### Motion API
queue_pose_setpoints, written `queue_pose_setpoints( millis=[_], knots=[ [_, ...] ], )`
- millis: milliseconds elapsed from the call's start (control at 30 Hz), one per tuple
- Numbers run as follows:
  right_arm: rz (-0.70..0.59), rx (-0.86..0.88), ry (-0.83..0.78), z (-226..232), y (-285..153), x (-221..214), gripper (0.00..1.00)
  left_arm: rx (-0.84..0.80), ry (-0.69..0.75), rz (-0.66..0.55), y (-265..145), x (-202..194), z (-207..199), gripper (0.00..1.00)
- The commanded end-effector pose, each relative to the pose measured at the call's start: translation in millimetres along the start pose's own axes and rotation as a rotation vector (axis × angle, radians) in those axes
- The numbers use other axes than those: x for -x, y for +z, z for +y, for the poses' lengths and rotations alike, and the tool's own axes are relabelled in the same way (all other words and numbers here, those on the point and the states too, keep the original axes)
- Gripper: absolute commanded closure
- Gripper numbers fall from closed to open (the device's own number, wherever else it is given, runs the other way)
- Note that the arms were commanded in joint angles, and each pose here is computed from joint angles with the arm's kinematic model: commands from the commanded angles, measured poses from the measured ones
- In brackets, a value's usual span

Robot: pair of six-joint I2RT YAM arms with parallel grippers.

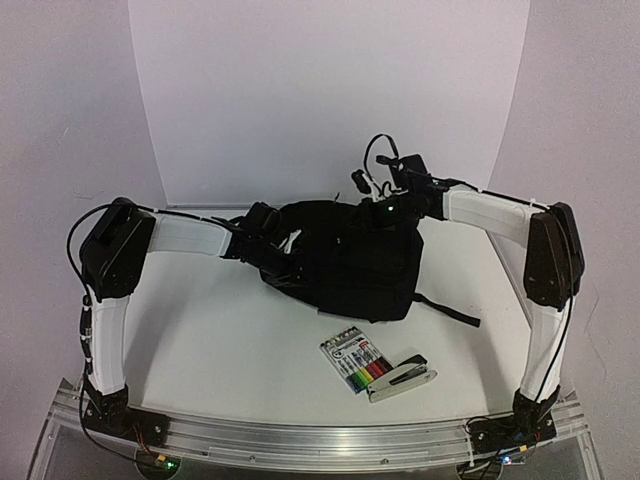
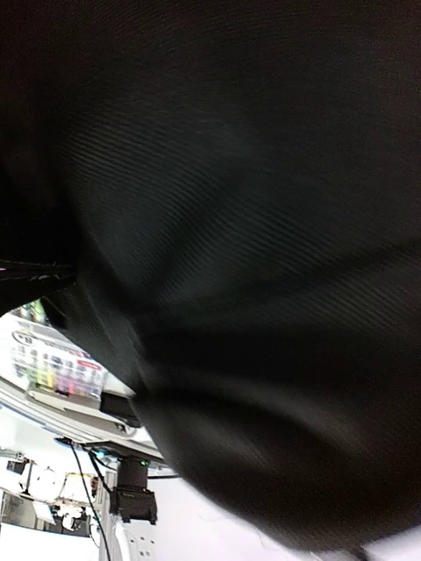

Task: Pack the student bag
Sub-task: Unzip the student bag at the center of the board.

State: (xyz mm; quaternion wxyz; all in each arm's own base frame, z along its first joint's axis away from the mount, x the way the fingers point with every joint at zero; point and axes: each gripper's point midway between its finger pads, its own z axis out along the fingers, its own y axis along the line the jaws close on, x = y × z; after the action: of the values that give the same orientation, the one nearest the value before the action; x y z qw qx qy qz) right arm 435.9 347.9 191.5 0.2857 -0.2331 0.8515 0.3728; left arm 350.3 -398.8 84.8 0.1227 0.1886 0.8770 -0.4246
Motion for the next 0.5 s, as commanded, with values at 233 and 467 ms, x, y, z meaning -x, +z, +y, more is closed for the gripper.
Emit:
queue_pose_setpoints(
  millis=[233, 467],
  knots=[
    [-0.016, 0.054, -0.008, -2.4, -7.8, 13.0, 1.00, 0.055, 0.194, -0.166, -46.9, 32.8, -52.7, 0.47],
    [-0.014, 0.050, -0.001, -2.9, -6.9, 11.7, 1.00, 0.143, 0.295, -0.266, -46.7, 70.6, -54.1, 0.34]
  ],
)
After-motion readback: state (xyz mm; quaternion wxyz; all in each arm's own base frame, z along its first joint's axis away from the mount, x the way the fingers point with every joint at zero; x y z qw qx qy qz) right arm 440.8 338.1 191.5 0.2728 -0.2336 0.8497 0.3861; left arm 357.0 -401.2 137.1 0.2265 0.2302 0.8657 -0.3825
